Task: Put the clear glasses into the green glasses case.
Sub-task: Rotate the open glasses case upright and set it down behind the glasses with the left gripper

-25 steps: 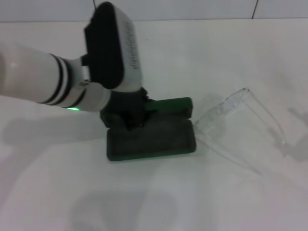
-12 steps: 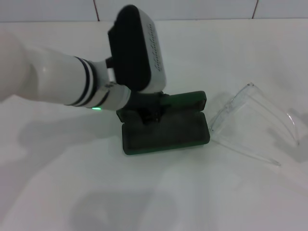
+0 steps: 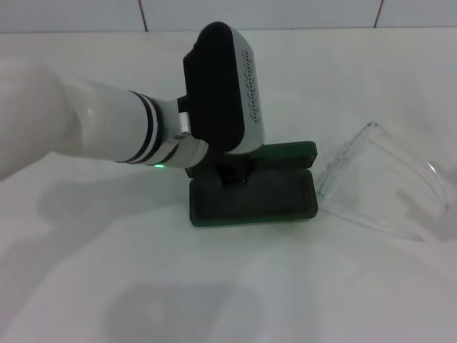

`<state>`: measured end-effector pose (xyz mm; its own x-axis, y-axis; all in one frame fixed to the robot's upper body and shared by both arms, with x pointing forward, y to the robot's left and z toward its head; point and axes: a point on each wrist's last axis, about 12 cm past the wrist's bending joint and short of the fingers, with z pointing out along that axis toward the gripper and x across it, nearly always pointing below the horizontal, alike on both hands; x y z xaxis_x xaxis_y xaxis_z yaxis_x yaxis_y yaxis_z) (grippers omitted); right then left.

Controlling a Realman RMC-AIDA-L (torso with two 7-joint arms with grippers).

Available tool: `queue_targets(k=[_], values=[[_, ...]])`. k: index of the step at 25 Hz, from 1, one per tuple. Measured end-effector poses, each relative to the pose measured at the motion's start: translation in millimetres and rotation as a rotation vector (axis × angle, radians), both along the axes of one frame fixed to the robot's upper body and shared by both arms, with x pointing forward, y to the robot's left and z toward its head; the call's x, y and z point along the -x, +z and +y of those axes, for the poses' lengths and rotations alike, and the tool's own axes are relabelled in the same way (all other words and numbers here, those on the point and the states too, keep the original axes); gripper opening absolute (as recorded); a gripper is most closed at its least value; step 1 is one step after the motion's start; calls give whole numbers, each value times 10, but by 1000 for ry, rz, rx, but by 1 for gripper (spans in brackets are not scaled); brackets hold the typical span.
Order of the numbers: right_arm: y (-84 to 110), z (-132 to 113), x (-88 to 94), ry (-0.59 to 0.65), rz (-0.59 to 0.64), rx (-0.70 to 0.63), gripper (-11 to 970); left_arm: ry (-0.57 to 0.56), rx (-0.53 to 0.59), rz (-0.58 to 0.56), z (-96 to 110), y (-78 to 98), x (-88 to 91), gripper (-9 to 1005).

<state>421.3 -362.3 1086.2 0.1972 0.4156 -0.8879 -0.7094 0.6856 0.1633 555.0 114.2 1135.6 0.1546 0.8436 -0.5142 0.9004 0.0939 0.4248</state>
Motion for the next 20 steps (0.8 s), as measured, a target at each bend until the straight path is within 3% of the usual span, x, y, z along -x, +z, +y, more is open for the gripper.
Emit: queue_targets(k=[15,20], values=[[-14,4,14,-9,-5,8,858,-42,-17,-44,-79,-44,41,103],[-17,4,19,-9,-4,9,858,-38,-11,-48,-76,-51,42,255]])
